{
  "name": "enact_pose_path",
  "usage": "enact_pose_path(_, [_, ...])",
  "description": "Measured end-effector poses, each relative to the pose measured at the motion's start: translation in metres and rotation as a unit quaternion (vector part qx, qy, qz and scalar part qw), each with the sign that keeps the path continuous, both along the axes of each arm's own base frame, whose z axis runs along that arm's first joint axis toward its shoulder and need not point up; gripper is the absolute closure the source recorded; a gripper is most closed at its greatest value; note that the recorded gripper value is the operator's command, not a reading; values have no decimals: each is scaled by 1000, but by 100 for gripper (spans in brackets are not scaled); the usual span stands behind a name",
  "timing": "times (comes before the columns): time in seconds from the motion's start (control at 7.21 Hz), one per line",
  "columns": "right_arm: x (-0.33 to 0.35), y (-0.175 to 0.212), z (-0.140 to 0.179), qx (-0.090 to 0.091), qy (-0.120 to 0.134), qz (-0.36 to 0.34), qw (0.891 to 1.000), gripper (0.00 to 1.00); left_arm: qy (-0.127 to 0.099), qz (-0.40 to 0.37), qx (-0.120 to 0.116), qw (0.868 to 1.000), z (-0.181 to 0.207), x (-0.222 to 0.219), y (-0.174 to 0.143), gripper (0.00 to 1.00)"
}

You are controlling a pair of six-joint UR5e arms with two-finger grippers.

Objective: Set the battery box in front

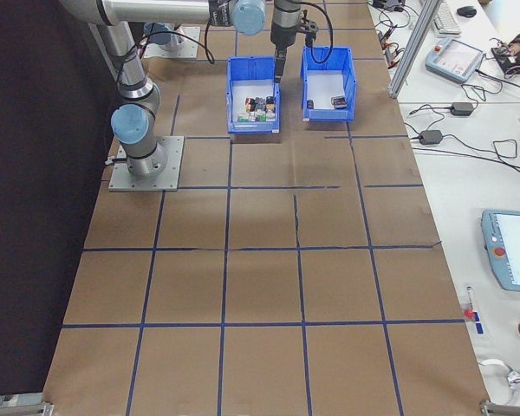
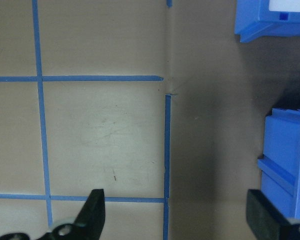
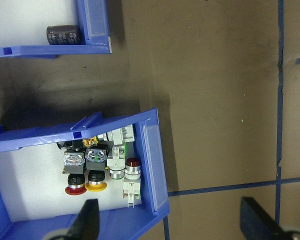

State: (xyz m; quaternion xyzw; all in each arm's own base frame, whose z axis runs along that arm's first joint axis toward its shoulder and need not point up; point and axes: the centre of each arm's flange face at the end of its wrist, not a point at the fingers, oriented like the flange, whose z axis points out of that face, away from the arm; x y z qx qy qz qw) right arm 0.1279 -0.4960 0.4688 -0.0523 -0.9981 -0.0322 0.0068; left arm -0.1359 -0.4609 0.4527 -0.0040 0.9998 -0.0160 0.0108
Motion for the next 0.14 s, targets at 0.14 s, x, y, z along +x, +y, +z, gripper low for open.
enact_pose_path(0.14, [0, 0, 0, 0, 0, 0, 1000, 0, 0, 0, 0, 1000, -1, 0, 1, 0])
